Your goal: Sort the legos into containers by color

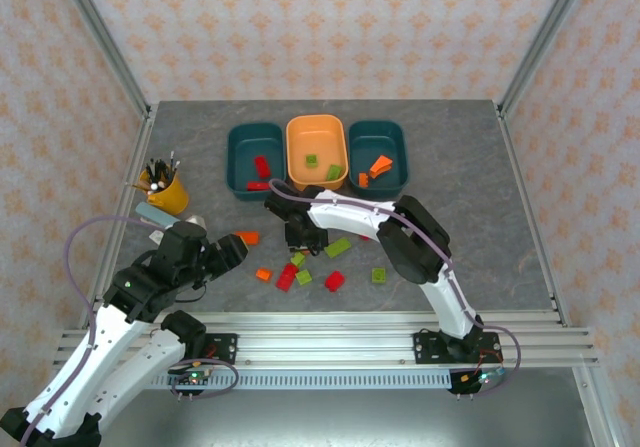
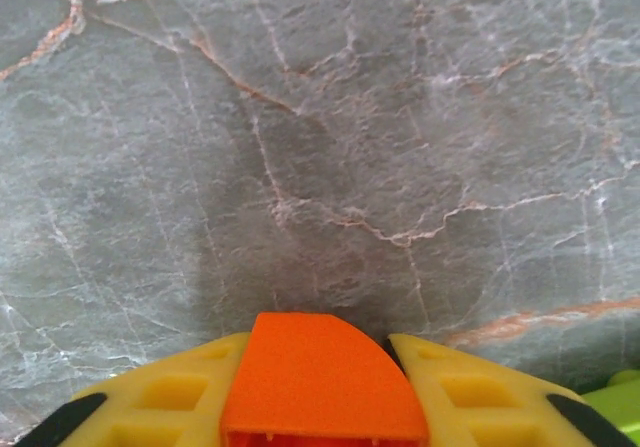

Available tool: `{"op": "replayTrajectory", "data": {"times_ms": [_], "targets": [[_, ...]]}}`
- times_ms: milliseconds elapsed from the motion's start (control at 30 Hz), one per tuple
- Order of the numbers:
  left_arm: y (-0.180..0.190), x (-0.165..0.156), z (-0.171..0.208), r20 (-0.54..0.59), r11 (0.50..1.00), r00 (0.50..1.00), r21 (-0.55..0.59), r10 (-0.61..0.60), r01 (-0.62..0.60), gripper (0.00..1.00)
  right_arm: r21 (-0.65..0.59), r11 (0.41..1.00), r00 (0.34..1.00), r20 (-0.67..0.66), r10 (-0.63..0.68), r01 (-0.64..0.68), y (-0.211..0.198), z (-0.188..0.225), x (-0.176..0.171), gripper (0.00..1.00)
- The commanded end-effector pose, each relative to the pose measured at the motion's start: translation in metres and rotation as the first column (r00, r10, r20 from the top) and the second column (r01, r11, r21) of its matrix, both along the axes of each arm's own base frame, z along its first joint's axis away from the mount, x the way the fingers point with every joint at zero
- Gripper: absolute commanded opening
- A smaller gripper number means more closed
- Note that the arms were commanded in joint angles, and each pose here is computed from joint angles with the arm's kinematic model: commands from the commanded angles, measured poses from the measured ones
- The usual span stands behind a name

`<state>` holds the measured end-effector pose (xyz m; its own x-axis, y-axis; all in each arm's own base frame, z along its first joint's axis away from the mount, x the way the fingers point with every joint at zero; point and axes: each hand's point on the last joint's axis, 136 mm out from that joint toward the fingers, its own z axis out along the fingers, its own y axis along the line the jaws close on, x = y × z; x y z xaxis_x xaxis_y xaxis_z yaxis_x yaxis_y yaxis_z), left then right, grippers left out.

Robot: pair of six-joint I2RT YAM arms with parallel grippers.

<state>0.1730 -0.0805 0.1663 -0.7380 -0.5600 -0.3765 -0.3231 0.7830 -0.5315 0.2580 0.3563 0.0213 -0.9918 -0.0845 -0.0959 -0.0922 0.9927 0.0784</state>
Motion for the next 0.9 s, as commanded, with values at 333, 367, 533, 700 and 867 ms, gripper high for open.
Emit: {"op": "replayTrajectory", "data": {"times_ms": [333,367,533,700,867], "targets": [[-0.013,0.015,0.011,0.028,0.999,0.999,-0.033,-0.027,0.028,0.82,-0.005,1.000,0.981,0.193,-0.003,0.004,-0.018,0.075,0.037,0.20],[-0.016,0.018,0.014,0.035,0.999,0.999,-0.039,-0.035,0.036,0.82,0.000,1.000,0.975,0.221,-0.017,0.018,-0.026,0.089,0.045,0.20],[-0.038,0.041,0.029,0.066,0.993,0.993,-0.064,-0.095,0.100,0.82,0.011,0.994,0.946,0.307,-0.106,0.107,-0.083,0.138,0.083,0.20],[-0.067,0.070,0.047,0.096,0.983,0.980,-0.042,-0.173,0.177,0.83,0.009,0.970,0.926,0.297,-0.235,0.243,-0.152,0.143,0.123,0.20],[-0.103,0.093,0.053,0.101,0.969,0.964,-0.014,-0.246,0.248,0.83,-0.025,0.944,0.919,0.237,-0.314,0.329,-0.192,0.115,0.159,0.21]]}}
